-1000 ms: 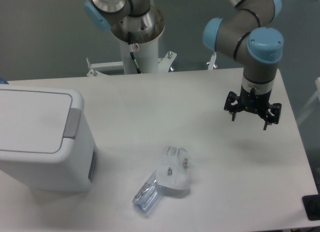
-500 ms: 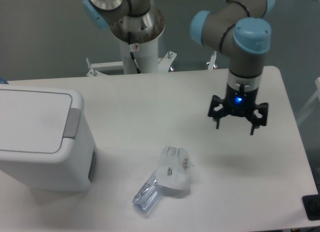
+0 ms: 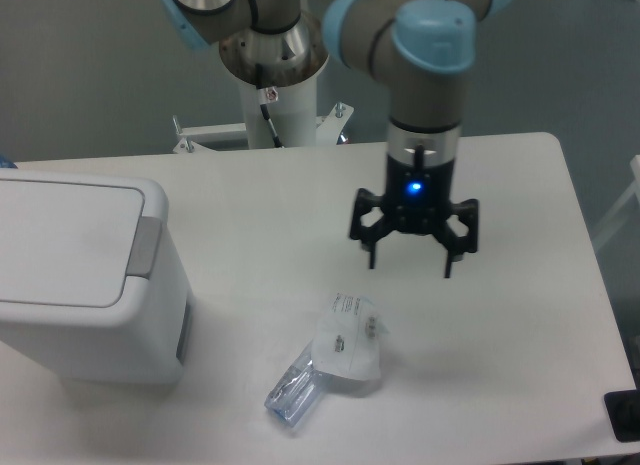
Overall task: Open the trash can
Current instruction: 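Move the open gripper across the table toward the white trash bin lid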
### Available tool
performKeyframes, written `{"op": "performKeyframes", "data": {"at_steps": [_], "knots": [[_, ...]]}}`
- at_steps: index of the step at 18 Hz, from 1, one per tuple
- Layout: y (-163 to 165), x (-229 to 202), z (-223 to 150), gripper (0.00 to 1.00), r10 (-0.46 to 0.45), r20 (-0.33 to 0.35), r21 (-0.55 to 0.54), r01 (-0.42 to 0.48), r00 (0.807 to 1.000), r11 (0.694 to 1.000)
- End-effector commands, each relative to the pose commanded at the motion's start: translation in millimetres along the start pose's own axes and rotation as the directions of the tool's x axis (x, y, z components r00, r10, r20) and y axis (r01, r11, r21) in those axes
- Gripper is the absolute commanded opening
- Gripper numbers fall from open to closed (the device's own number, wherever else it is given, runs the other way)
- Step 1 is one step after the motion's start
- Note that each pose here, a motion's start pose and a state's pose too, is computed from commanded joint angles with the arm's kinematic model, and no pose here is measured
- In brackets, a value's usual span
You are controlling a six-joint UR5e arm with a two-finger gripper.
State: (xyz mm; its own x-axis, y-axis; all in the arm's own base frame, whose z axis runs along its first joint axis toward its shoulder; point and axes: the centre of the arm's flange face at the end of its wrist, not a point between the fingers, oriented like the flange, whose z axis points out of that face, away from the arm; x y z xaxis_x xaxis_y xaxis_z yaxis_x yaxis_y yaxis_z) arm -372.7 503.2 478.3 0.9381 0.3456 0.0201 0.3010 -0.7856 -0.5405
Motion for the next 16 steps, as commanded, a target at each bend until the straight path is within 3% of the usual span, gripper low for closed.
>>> {"op": "performKeyframes", "data": {"at_steps": [2,6,12,16], "knots": [[-3.5,9.5,-0.5,1.00,-0.039,-0.025,0.012,0.039,0.999,0.999],[-10.0,57.4,-11.6,1.00,0.004,-0.082,0.039,0.000,0.997,0.999],[-10.3,107.9,-31.5,1.00,-0.057,-0.175,0.064,0.069,0.983,0.996],[-1.5,123.8,-27.2,1.00,-0.100,-0.189,0.045,0.111,0.977,0.993]]}}
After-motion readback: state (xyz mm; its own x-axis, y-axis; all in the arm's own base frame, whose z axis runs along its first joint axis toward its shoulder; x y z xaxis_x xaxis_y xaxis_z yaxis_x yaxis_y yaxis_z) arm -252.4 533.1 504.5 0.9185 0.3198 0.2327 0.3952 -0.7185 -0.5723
